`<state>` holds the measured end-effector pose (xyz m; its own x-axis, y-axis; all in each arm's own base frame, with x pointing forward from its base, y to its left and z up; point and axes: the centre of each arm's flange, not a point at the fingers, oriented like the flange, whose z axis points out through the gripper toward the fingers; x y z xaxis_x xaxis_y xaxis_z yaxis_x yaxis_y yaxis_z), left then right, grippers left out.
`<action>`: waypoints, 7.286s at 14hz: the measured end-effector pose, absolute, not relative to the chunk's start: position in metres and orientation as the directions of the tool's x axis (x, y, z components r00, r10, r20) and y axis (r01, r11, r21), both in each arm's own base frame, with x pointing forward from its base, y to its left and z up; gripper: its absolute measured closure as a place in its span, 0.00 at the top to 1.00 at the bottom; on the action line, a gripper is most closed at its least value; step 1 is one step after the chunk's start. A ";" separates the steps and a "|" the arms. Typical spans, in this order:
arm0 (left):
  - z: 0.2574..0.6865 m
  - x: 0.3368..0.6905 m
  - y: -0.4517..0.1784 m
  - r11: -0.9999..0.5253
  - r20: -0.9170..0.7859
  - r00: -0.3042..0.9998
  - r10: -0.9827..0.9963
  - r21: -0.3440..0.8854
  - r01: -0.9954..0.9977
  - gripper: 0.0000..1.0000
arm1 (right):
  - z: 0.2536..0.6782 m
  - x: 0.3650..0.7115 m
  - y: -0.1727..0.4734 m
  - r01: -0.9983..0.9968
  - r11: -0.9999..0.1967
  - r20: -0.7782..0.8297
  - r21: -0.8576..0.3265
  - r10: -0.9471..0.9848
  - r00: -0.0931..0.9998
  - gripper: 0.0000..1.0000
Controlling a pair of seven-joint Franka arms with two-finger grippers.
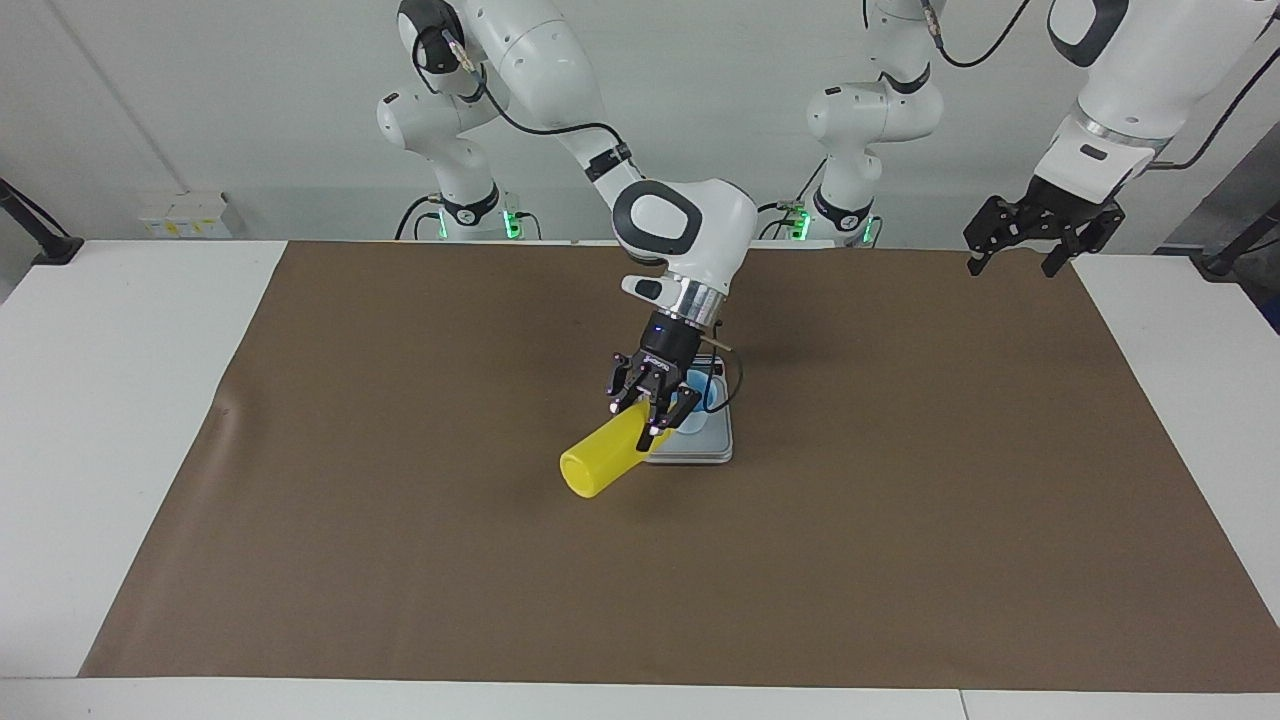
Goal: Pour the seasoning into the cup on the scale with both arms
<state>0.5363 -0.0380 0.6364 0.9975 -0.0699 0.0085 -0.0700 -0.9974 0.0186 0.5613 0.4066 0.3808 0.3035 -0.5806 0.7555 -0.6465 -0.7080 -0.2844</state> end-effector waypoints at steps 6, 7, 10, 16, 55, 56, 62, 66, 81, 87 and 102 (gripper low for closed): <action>0.636 0.536 -0.038 -0.997 0.009 0.998 -0.070 0.019 -0.070 1.00 | 0.410 0.566 0.417 -0.701 -0.589 0.583 -0.403 -0.755 0.300 0.52; 0.636 0.536 -0.038 -0.997 0.009 0.998 -0.070 0.019 -0.070 1.00 | 0.419 0.569 0.412 -0.718 -0.554 0.547 -0.420 -0.787 0.287 0.52; 0.636 0.536 -0.038 -0.997 0.009 0.998 -0.070 0.019 -0.070 1.00 | 0.449 0.578 0.391 -0.776 -0.436 0.437 -0.456 -0.869 0.231 0.52; 0.636 0.536 -0.038 -0.997 0.009 0.998 -0.070 0.019 -0.070 1.00 | 0.499 0.587 0.353 -0.861 -0.192 0.193 -0.471 -0.975 0.112 0.52; 0.636 0.536 -0.038 -0.997 0.009 0.998 -0.070 0.019 -0.070 1.00 | 0.338 0.565 -0.095 -0.995 0.068 -0.763 0.079 -0.638 -0.105 0.52; 0.636 0.536 -0.038 -0.997 0.009 0.998 -0.070 0.019 -0.070 1.00 | 0.332 0.565 -0.097 -0.995 0.062 -0.773 0.080 -0.626 -0.101 0.52; 0.636 0.536 -0.038 -0.997 0.009 0.998 -0.070 0.019 -0.070 1.00 | 0.328 0.565 -0.099 -0.997 0.037 -0.791 0.066 -0.607 -0.075 0.47; 0.636 0.536 -0.038 -0.997 0.009 0.998 -0.070 0.019 -0.070 1.00 | 0.329 0.565 -0.099 -0.997 0.036 -0.791 0.062 -0.608 -0.071 0.50; 0.636 0.536 -0.038 -0.997 0.009 0.998 -0.070 0.019 -0.070 1.00 | 0.334 0.569 -0.100 -0.999 0.026 -0.782 0.039 -0.622 -0.046 0.70; 0.637 0.537 -0.038 -0.997 0.017 0.997 -0.070 0.019 -0.070 1.00 | 0.341 0.568 -0.113 -0.993 -0.109 -0.671 -0.052 -0.732 0.116 0.97; 0.615 0.543 -0.041 -0.997 -0.041 0.996 -0.076 0.018 -0.075 1.00 | 0.462 0.579 -0.091 -0.651 -0.743 -0.156 -0.154 -0.632 0.759 1.00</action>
